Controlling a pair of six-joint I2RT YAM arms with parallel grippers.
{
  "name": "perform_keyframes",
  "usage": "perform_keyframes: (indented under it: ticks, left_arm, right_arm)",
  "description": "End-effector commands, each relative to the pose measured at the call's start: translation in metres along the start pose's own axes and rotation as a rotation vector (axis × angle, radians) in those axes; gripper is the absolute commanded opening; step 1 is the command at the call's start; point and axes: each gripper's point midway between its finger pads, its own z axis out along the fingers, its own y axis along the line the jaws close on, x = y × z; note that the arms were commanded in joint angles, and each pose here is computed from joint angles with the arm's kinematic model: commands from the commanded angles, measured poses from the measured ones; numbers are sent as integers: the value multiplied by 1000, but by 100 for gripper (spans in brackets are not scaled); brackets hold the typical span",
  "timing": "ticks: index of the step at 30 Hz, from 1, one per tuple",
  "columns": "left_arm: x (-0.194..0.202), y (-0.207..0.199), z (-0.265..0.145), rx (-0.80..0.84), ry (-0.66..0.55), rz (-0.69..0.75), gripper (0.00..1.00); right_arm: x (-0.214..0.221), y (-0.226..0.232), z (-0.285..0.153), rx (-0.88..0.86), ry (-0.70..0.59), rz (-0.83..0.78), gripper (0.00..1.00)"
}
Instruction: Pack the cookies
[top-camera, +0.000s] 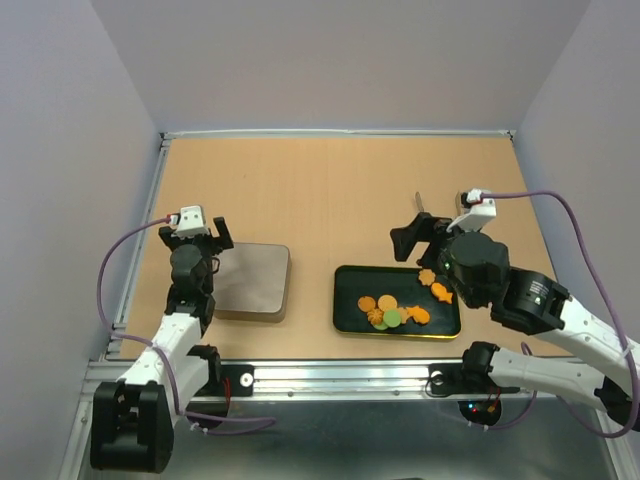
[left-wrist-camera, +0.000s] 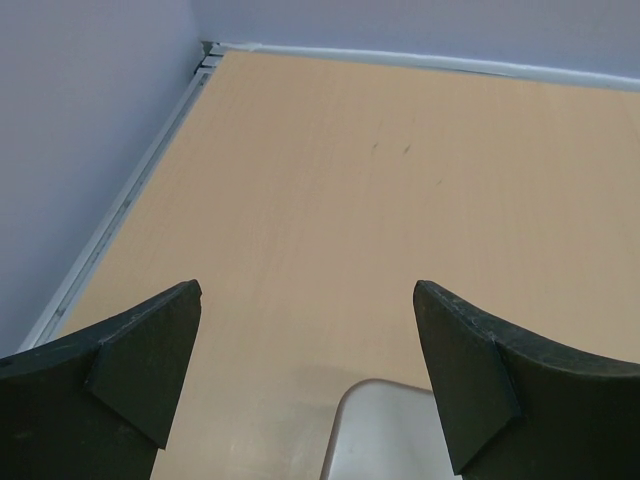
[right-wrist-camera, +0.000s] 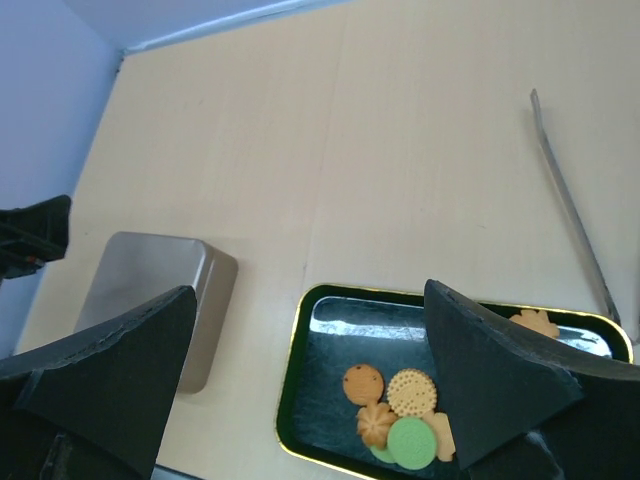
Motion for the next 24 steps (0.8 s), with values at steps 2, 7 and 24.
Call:
perform_keyframes:
  ticks: [2,7,24]
  left_arm:
    - [-41,3,10,-31,-215,-39,99]
    - [-23,9,20,-63,-228,-63,99]
    - [-14,1,53,-12,-271,-86,99]
  right_arm:
    - [-15,3,7,56,-37,-61,100]
    - [-28,12,6,44,-48,-54,100]
    - [-15,12,7,43,7,-78,100]
